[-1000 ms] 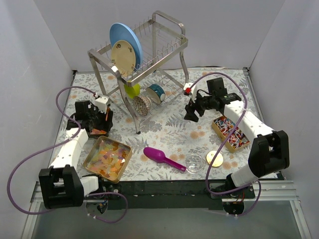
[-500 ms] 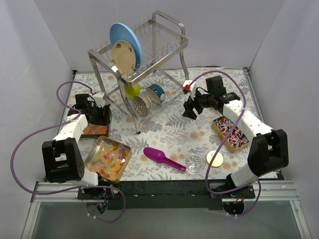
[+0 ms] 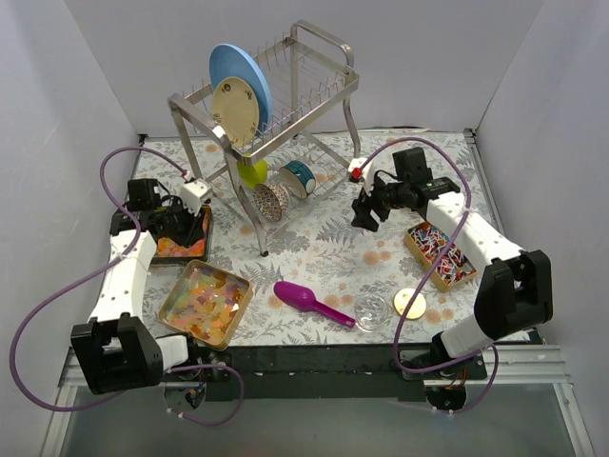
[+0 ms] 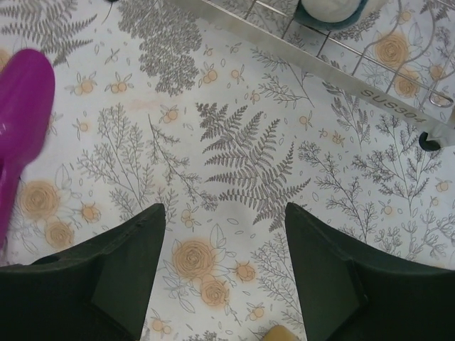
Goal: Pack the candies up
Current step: Pick up the spatula from the center of the board.
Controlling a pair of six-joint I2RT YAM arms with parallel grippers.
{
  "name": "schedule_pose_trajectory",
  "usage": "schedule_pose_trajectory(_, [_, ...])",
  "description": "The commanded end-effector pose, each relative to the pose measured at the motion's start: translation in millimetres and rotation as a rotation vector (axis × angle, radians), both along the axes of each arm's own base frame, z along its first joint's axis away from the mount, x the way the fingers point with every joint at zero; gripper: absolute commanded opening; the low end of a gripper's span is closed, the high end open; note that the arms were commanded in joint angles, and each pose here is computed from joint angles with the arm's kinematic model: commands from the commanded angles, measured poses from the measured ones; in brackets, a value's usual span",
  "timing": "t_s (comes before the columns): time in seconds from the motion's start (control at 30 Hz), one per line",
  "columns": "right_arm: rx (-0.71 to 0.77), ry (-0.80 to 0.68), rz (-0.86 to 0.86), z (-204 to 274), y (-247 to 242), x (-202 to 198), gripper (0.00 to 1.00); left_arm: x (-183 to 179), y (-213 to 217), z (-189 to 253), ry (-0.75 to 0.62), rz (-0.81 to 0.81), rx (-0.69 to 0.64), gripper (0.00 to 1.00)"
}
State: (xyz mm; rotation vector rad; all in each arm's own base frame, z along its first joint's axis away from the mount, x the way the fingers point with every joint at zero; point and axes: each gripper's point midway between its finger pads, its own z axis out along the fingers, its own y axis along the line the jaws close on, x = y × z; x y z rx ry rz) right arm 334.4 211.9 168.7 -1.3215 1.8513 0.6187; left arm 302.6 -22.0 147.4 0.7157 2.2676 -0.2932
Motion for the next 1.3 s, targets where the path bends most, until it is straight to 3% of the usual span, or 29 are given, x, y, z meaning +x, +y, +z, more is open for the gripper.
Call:
schedule_pose_trajectory(0.0, [-0.078, -0.054, 0.254, -3.6, 26.3, -45.7, 0.73, -52.9, -20.0, -4.0, 0.121, -0.288, -0.009, 0.18])
schedule_pose_trajectory(0.07, [-0.162, -0.125, 0.396, -20.6, 30.6, -72.5, 0.73, -62.3, -24.8, -6.6, 0.15, -0.331, -0.033, 0.12])
schedule_pose_trajectory(0.17, [-0.116, -0.117, 0.431, -26.6, 44.3, -94.1, 0.74, -71.5, -30.6, -11.5, 0.165, -0.329, -0.068, 0.02])
schedule_pose_trajectory(0.3, [-0.11, 0.015, 0.506, -39.7, 57.6, -126.9, 0.71, -67.7, -31.6, -14.1, 0.134, -0.239, -0.088, 0.01])
schedule_pose_trajectory(0.57, [-0.154, 0.117, 0.566, -69.0, 82.7, -185.4, 0.7, -56.3, -21.3, -10.4, 0.031, -0.024, -0.102, 0.02])
schedule_pose_trajectory(0.7, [-0.207, 0.111, 0.493, -89.4, 92.8, -204.2, 0.7, -47.3, -17.2, 15.9, -0.135, 0.062, -0.112, 0.02])
schedule_pose_trajectory(1.13, [-0.319, 0.102, 0.19, -129.3, 78.7, -191.8, 0.7, -49.8, -18.9, 71.9, -0.298, 0.152, -0.175, 0.09])
schedule_pose_trajectory(1.27, [-0.345, 0.113, 0.202, -142.1, 70.2, -196.7, 0.6, -59.0, -22.4, 80.6, -0.323, 0.131, -0.175, 0.12])
